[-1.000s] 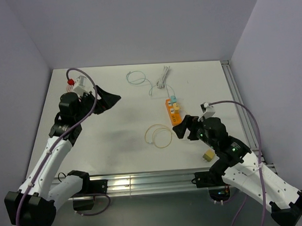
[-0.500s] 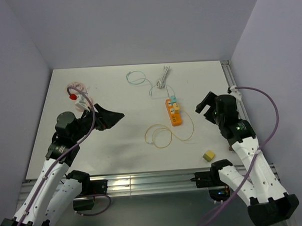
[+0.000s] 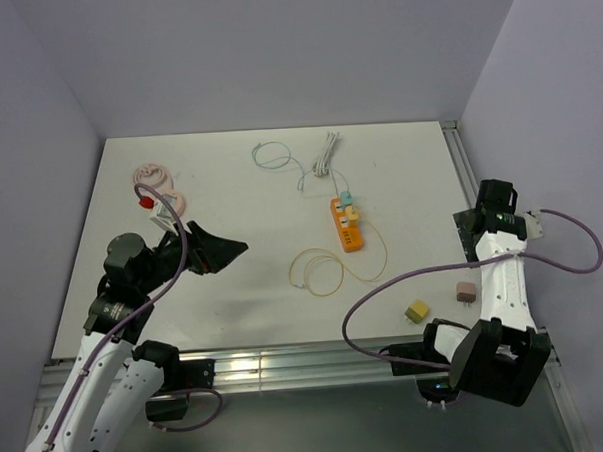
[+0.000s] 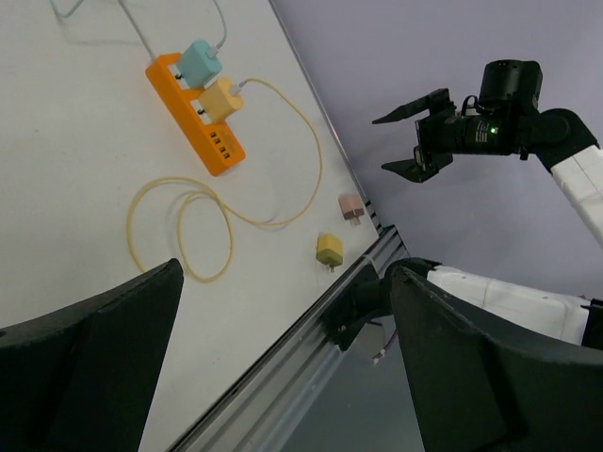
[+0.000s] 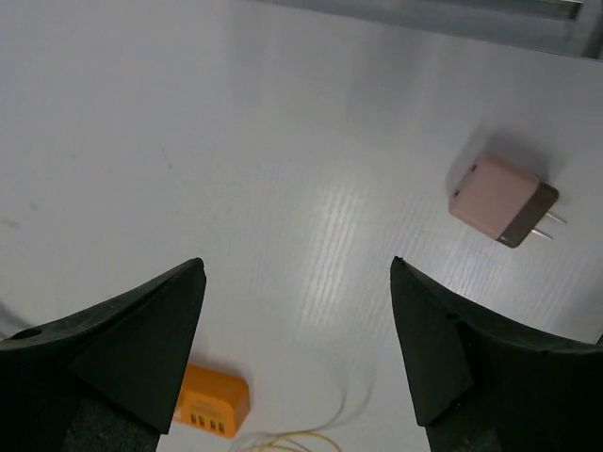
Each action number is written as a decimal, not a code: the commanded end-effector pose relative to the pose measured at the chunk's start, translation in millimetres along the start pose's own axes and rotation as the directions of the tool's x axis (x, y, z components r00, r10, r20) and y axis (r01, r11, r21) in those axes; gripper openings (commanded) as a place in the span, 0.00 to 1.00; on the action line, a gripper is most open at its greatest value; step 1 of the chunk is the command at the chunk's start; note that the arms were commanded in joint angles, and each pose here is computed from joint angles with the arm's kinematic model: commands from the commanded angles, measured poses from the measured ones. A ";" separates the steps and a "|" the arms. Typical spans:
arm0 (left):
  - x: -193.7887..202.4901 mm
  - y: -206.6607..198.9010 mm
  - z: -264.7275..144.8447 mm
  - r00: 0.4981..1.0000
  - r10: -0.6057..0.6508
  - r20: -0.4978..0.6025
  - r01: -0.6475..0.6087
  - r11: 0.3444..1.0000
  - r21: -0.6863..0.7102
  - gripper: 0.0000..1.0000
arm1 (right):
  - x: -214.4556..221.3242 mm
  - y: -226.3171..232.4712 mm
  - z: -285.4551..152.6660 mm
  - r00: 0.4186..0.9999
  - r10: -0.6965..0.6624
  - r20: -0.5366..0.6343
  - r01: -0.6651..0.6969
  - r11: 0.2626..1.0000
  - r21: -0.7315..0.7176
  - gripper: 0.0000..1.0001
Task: Insert the plug
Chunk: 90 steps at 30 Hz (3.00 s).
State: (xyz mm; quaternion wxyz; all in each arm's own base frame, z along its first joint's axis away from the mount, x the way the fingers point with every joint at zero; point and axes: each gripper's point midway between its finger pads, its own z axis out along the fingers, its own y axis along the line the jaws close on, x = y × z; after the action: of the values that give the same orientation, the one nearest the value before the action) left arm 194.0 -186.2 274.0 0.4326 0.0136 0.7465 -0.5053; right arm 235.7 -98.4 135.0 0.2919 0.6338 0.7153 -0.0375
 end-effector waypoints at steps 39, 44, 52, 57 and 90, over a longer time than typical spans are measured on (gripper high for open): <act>3.4 -19.4 -7.1 0.999 0.020 -0.050 -0.017 0.998 0.059 0.98 | 14.5 -104.5 58.3 0.967 0.244 0.067 -0.252 0.903 0.348 0.84; 4.0 -18.4 -7.7 0.999 0.020 -0.046 -0.018 0.998 0.057 0.98 | 18.6 -106.5 64.0 0.970 0.238 0.054 -0.242 0.902 0.359 0.84; 5.9 -17.0 -7.1 0.998 0.018 -0.052 -0.015 0.998 0.057 0.98 | 24.8 -109.6 74.1 0.972 0.232 0.034 -0.228 0.897 0.380 0.80; 7.5 -15.0 -6.7 0.998 0.014 -0.056 -0.011 0.998 0.054 0.98 | 29.3 -107.1 77.8 0.976 0.219 0.007 -0.207 0.908 0.364 0.67; 1.1 -5.6 9.6 0.996 0.005 -0.094 -0.004 1.000 0.016 0.98 | 64.1 94.8 -156.8 0.904 -0.400 0.153 0.313 0.373 -0.874 0.00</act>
State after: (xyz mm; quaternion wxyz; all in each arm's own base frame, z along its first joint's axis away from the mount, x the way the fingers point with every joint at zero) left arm 194.6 -193.7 247.7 0.3668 0.0122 0.7839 -0.5008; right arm 254.1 -10.6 218.1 0.4994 0.3732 0.7489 0.2245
